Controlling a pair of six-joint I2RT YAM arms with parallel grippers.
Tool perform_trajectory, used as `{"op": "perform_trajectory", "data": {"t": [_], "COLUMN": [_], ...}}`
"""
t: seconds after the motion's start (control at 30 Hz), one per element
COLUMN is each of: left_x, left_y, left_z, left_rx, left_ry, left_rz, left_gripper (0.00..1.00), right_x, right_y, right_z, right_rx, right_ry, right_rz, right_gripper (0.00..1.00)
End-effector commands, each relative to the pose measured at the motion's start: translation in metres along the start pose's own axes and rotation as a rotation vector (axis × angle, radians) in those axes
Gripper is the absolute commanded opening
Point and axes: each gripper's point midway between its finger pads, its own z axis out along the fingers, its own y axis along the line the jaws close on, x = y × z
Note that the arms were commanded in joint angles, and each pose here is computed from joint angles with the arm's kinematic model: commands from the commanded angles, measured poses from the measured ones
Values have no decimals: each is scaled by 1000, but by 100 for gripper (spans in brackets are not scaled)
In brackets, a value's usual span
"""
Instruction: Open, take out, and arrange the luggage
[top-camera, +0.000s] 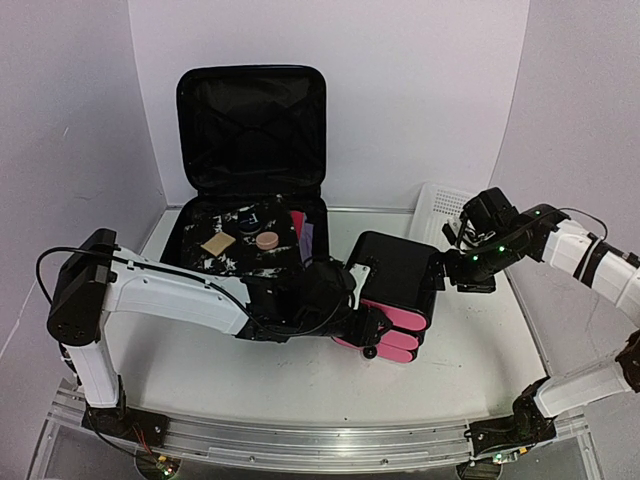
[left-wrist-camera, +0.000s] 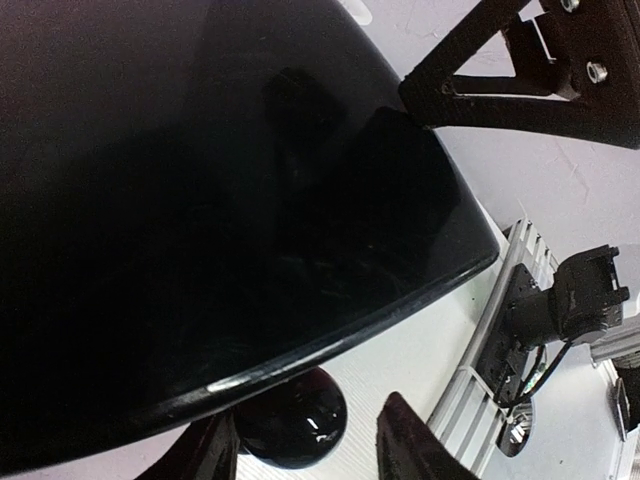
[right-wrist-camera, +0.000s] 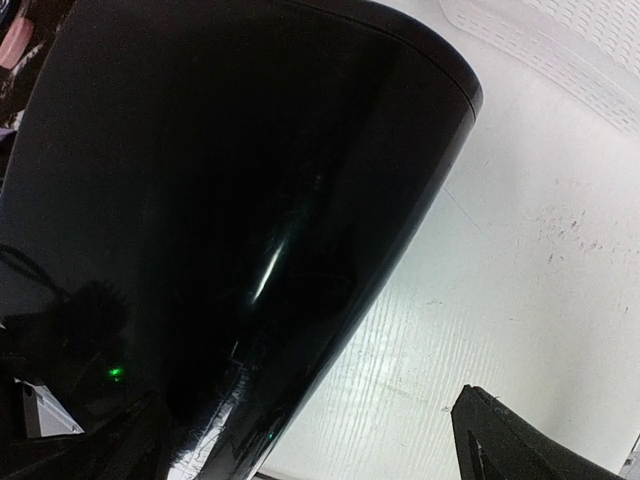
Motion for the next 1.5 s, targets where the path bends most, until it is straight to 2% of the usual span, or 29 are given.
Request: {"op": "perform_trajectory", "data": {"t": [0.0,0.23,0.37,0.6,0.83,1.03,1.13,1.23,1.37,1.47], "left_x": [-32,-25,-12,4,22,25,25,25,16,1], "left_y": [-2,-4,-6,-18,-21,-16,-21,-26,-26,-15], "left_z": [-5,-14,-21,-43,-53,-60,-68,-88,-124,-157], "left_rx": [-29,-8,10,27,13,-7,28,68,95,55], "left_ry": [-95,-61,-22,-12,19,12,18,7,-54,-139], "left_rz": [2,28,29,79,80,58,85,146,292,371], "left_gripper": [43,29,25,23,26,47,65,80,88,99], "right_x": [8,2,2,1,1,2,2,1,0,0], "right_y": [-4,-4,-4,-5,-7,-8,-7,-7,-9,-9], "right_z": [0,1,5,11,16,14,11,8,8,11], "right_rx": [18,27,31,42,51,50,44,46,53,54], "right_ry": [16,14,24,32,39,27,21,6,3,14], "right_rz": [0,-9,-15,-20,-30,-28,-23,-21,-19,-17], "right_gripper": [98,98,98,98,98,98,98,98,98,98]}}
